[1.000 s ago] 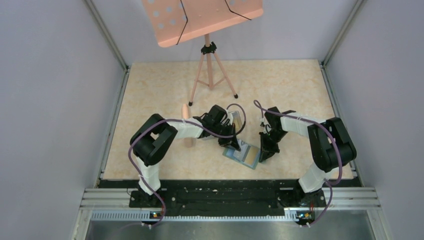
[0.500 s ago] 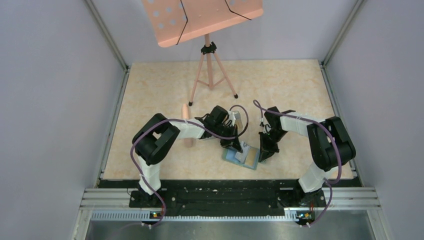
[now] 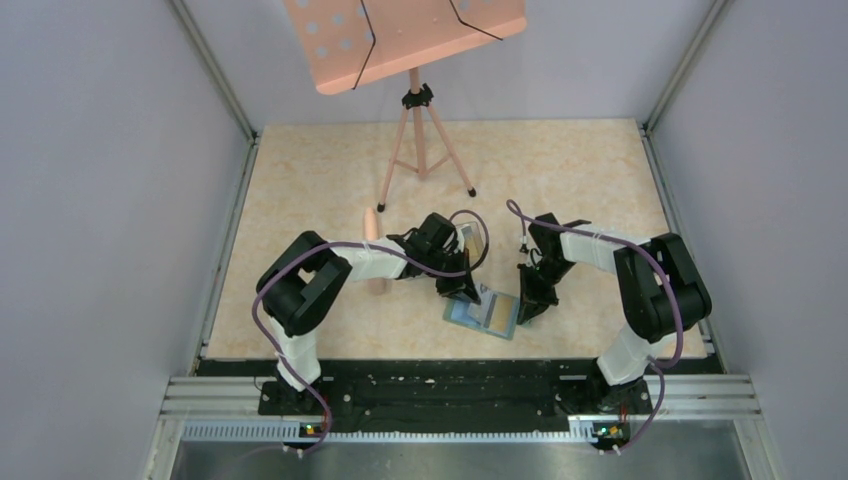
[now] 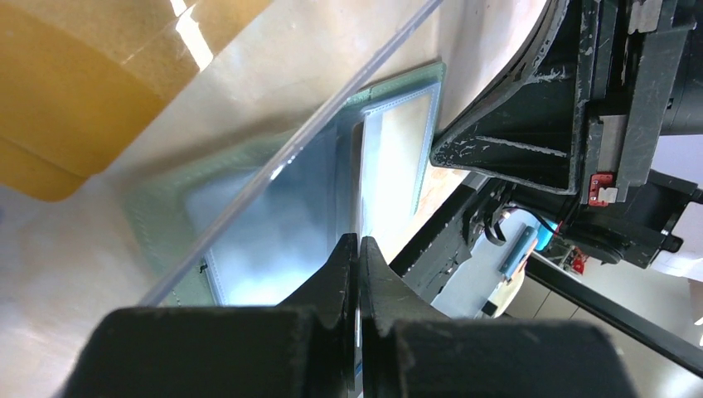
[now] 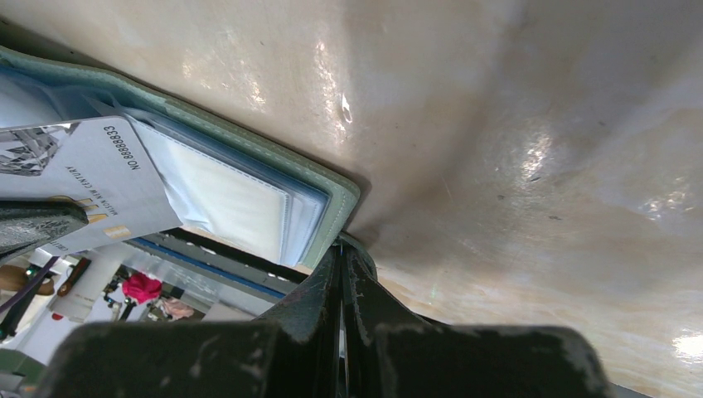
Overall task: Put the credit cards into the card holder
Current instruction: Insert the credit card into the card holder.
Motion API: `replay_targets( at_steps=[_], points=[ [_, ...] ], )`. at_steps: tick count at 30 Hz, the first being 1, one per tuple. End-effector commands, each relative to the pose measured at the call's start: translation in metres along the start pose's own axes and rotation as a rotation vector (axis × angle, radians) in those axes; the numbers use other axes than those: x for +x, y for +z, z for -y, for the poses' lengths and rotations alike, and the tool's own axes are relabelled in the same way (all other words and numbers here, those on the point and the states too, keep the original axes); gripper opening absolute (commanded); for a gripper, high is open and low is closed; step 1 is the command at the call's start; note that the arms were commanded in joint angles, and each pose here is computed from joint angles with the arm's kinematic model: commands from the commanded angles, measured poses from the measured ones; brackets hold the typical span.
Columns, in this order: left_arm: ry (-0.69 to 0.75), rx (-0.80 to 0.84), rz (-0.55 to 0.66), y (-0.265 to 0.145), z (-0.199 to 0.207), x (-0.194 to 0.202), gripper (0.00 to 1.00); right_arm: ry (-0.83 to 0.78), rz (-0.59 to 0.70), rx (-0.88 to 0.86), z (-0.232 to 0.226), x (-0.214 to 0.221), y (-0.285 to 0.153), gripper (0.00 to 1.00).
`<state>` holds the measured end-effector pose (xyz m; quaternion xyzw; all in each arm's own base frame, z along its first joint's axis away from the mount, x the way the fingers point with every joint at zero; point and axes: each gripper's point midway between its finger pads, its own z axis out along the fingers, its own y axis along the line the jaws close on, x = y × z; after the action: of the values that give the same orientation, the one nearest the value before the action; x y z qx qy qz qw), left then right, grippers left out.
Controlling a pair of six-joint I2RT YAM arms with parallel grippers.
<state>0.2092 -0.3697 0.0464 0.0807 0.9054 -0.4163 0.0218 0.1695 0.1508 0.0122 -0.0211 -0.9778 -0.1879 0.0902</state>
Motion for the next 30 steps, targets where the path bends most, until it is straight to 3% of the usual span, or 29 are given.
replay_targets(
  at_steps=[1,21,30],
  points=[
    [-0.086,-0.078,0.004,0.000,-0.016,0.005,0.00,-0.072,0.174,-0.042,-0.011,-0.046,0.004,0.00],
    [-0.054,-0.069,-0.076,0.016,-0.023,0.031,0.00,-0.064,0.172,-0.048,-0.010,-0.042,0.008,0.00],
    [-0.078,-0.111,-0.046,0.010,-0.031,0.037,0.00,-0.062,0.178,-0.053,-0.011,-0.044,0.007,0.00]
  ],
)
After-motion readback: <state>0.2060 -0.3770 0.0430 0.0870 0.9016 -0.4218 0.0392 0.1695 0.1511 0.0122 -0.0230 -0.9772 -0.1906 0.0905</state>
